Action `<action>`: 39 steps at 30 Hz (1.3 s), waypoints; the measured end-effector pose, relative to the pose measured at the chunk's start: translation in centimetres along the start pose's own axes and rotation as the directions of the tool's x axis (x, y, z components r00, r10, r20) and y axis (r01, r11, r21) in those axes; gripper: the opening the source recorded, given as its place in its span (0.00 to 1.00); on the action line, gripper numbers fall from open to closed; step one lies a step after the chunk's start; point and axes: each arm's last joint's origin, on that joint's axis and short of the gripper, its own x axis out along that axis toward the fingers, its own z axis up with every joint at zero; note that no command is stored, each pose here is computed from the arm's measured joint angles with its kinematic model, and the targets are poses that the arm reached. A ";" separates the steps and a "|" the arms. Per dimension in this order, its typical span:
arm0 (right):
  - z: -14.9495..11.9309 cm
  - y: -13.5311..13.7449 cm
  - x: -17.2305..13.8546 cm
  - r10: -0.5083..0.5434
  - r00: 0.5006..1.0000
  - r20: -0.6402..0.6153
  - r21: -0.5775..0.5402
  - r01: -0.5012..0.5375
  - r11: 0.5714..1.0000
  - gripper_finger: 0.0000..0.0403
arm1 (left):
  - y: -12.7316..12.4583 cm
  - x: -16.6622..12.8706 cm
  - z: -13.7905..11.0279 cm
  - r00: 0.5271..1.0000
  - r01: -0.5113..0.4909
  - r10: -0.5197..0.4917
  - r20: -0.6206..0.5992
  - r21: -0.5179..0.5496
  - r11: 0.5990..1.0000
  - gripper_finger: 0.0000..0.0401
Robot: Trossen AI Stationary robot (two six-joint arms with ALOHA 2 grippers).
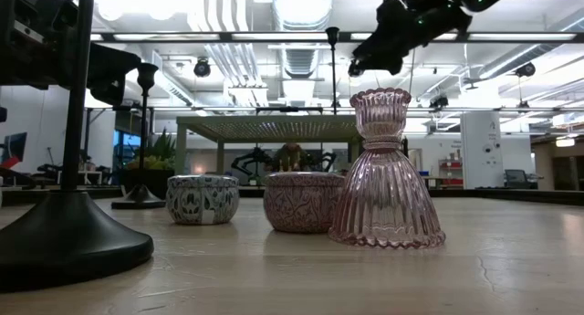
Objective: Pick & Place candle stick holders
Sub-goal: Put the bottom black candle holder on the shelf
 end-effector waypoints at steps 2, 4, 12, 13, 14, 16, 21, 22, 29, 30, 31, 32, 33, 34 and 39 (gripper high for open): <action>-0.4 0.7 0.0 0.050 0.999 -0.012 -0.009 -0.050 0.999 0.69 | 0.0 0.0 0.0 1.000 0.000 0.000 0.000 0.000 1.000 0.09; -0.8 1.4 0.0 0.115 0.993 -0.011 -0.015 -0.115 0.993 0.69 | 0.0 0.0 0.0 1.000 0.000 0.000 0.000 0.000 1.000 0.09; -2.5 5.7 0.6 0.318 0.947 -0.044 -0.052 -0.320 0.946 0.65 | 0.0 0.0 0.0 1.000 0.001 -0.001 0.000 0.000 1.000 0.09; -2.7 6.5 0.9 0.344 0.938 -0.053 -0.061 -0.347 0.936 0.65 | 0.0 0.0 0.0 1.000 0.000 0.000 0.000 0.000 1.000 0.09; -2.9 7.3 1.1 0.370 0.927 -0.065 -0.068 -0.374 0.925 0.65 | 0.0 0.0 0.0 1.000 0.000 0.000 0.000 0.000 1.000 0.09; -3.3 9.0 1.9 0.431 0.899 -0.078 -0.077 -0.436 0.897 0.64 | 0.0 0.0 0.0 1.000 0.000 0.000 0.001 0.000 1.000 0.09; -3.9 13.1 3.4 0.565 0.824 -0.046 -0.117 -0.566 0.816 0.63 | 0.0 0.0 0.0 1.000 0.000 0.000 0.001 0.000 1.000 0.09; -4.1 13.9 3.6 0.586 0.810 -0.042 -0.123 -0.586 0.801 0.64 | 0.0 0.0 0.0 1.000 0.000 0.000 0.001 0.000 1.000 0.09; -6.0 18.5 5.1 0.628 0.778 -0.019 -0.173 -0.621 0.764 0.62 | 0.0 0.0 0.0 1.000 0.001 -0.001 0.000 0.000 1.000 0.09; -6.4 19.2 5.4 0.622 0.783 -0.029 -0.180 -0.616 0.767 0.62 | 0.0 0.0 0.0 1.000 0.000 0.000 0.001 0.000 1.000 0.09; -6.7 19.8 5.6 0.618 0.785 -0.035 -0.185 -0.613 0.768 0.62 | 0.0 0.0 0.0 1.000 0.000 0.000 0.000 0.000 1.000 0.09; -6.9 20.4 5.9 0.616 0.787 -0.032 -0.192 -0.610 0.769 0.62 | 0.0 0.0 0.0 1.000 0.000 0.000 0.001 0.000 1.000 0.09; -7.1 21.1 6.2 0.614 0.789 -0.025 -0.198 -0.606 0.770 0.62 | 0.0 0.0 0.0 1.000 0.000 0.000 0.000 0.000 1.000 0.09; -7.2 21.7 6.5 0.609 0.793 -0.015 -0.205 -0.599 0.774 0.62 | 0.0 0.0 0.0 1.000 0.000 0.000 0.000 0.000 1.000 0.09; -9.0 24.8 9.0 0.560 0.828 -0.013 -0.227 -0.548 0.805 0.62 | 0.0 0.0 0.0 1.000 0.001 -0.001 0.001 0.000 1.000 0.09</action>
